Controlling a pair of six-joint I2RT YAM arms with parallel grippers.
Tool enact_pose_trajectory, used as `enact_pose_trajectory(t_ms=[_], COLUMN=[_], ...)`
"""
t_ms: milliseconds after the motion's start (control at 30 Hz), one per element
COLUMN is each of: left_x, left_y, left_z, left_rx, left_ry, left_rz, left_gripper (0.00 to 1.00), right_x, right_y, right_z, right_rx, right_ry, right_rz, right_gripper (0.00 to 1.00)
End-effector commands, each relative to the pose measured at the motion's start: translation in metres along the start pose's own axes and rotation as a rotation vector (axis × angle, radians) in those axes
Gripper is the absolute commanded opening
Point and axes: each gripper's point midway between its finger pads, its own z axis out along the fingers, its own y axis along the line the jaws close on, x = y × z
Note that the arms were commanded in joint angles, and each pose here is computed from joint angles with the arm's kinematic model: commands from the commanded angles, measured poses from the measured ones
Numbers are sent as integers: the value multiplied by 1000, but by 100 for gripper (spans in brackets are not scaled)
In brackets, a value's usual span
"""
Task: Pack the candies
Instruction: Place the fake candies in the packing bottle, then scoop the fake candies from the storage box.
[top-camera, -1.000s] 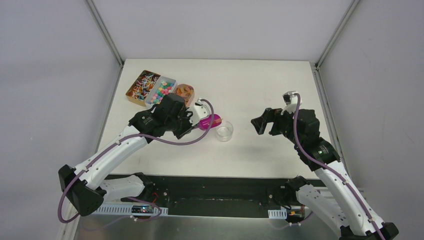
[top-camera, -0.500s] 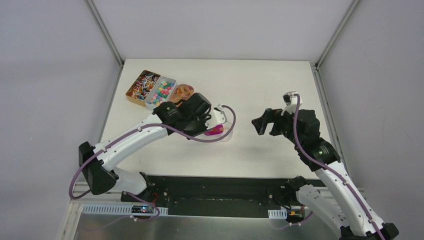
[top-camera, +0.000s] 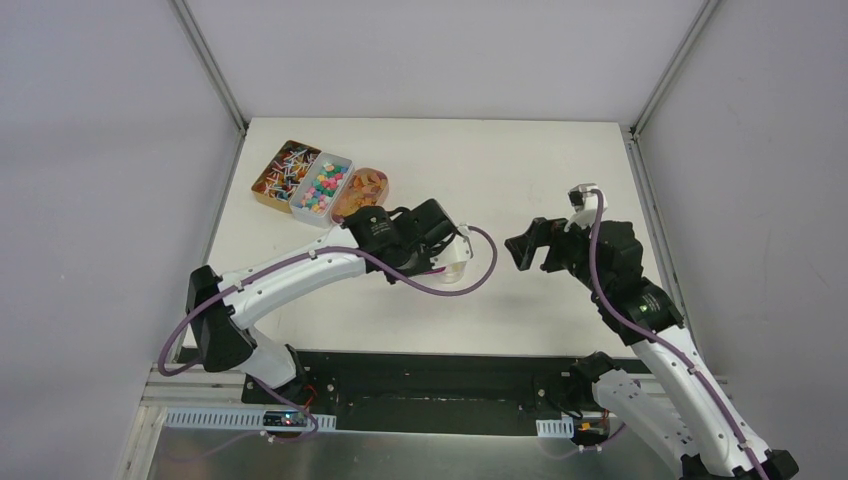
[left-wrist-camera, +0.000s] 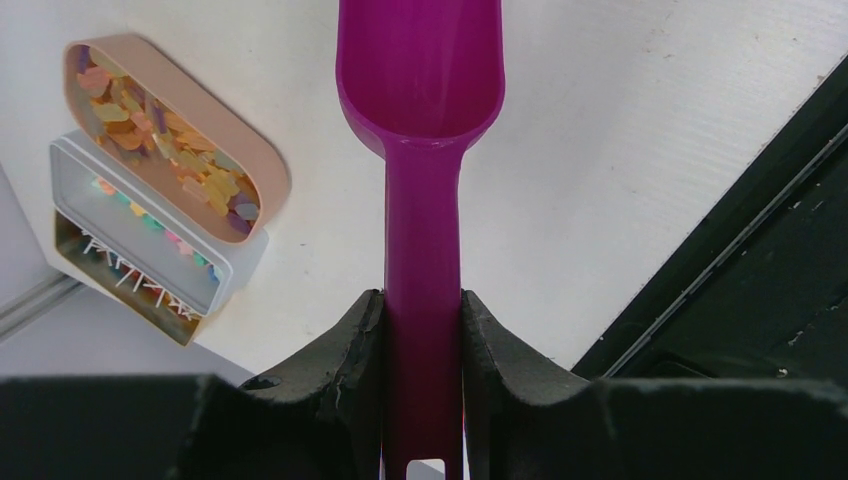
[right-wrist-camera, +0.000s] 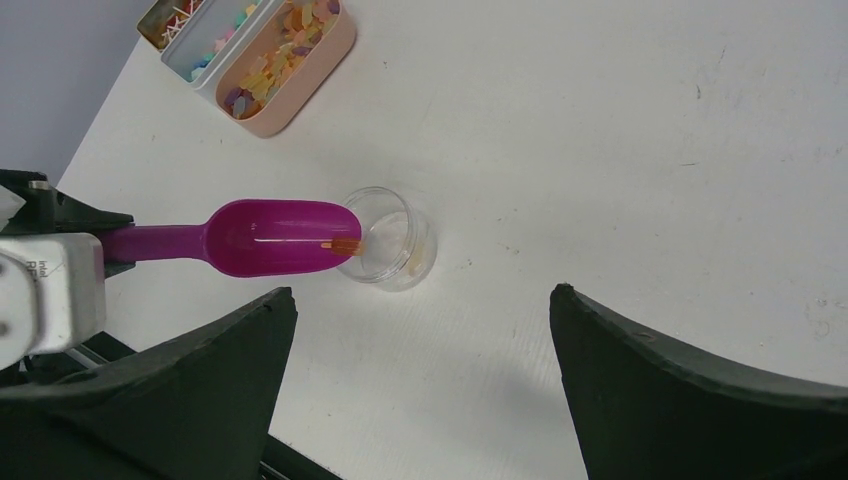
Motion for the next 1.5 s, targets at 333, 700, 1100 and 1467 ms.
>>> enact_pose_trajectory(t_ms=[333,700,1100,1467], left_x=[-21,6,74,85], left_y=[19,53,117,144], left_z=[-27,-39,-46,-33], left_rx=[-123,-109,-186,-200], left_ry=[-74,-73,57,165], left_rz=[-59,-366,-748,-780], left_gripper=[0,0,0,0], right_x=[-13,-14,-11,-9], right_y=[1,5,8,5], right_z=[-6,-8,-8,-9], right_rx=[-3,-22,-41,-32], right_ry=[-54,-57,-43,-24], right_rz=[-12,-5,-17,-56], right_gripper=[100,100,100,100])
